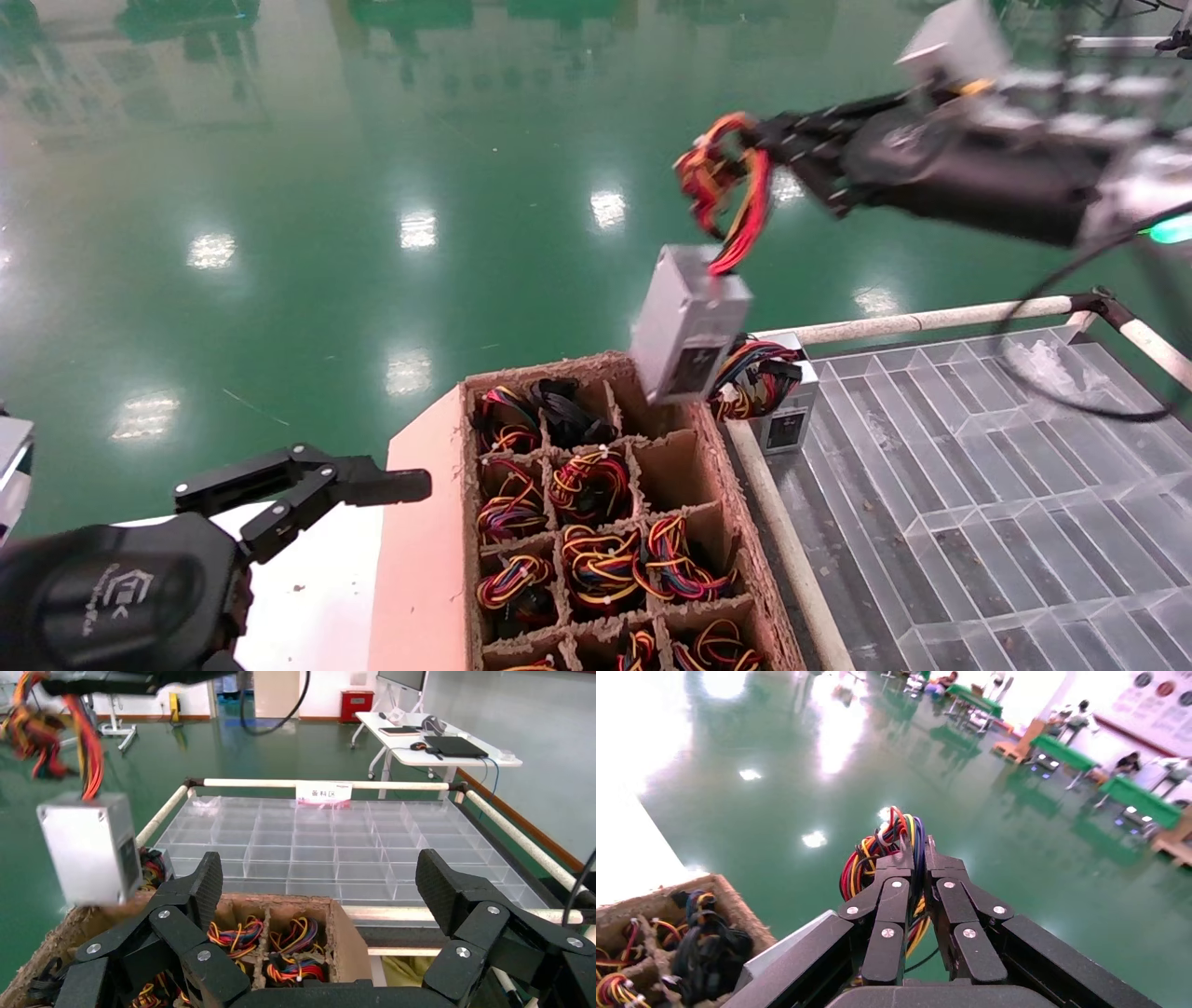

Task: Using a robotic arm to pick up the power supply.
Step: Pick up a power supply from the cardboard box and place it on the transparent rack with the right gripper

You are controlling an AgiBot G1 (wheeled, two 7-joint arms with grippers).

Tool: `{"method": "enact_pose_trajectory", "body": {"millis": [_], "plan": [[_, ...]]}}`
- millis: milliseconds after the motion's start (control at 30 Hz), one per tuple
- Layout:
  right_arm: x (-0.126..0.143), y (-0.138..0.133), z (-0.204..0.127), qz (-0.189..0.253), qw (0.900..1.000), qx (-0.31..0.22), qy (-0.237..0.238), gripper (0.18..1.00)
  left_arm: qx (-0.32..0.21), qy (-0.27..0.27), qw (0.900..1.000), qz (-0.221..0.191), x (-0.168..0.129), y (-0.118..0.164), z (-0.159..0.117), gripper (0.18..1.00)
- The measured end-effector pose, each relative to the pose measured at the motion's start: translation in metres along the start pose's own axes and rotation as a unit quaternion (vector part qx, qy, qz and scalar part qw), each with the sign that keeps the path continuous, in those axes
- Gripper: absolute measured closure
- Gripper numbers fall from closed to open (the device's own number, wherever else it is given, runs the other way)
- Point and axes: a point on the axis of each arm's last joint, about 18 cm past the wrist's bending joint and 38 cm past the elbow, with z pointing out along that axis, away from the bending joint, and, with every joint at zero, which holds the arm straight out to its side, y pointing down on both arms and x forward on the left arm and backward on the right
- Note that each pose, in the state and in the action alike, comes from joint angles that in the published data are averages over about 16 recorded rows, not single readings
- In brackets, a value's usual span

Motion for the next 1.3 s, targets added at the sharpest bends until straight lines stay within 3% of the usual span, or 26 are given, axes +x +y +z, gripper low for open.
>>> {"method": "enact_pose_trajectory", "body": {"millis": [300, 600, 1300], "plan": [[0.009, -0.020, -0.076, -0.012, 1.000, 0.000, -0.007, 0.980, 0.000, 0.000, 1.0000, 0.000, 0.000, 0.000, 0.000, 0.184], [-0.004, -0.006, -0.127, 0.013, 0.999, -0.038, -0.004, 0.980, 0.000, 0.000, 1.0000, 0.000, 0.000, 0.000, 0.000, 0.184], [-0.035, 0.057, -0.132, 0.084, 0.988, -0.093, 0.086, 0.980, 0.000, 0.000, 1.0000, 0.000, 0.000, 0.000, 0.000, 0.184]]}}
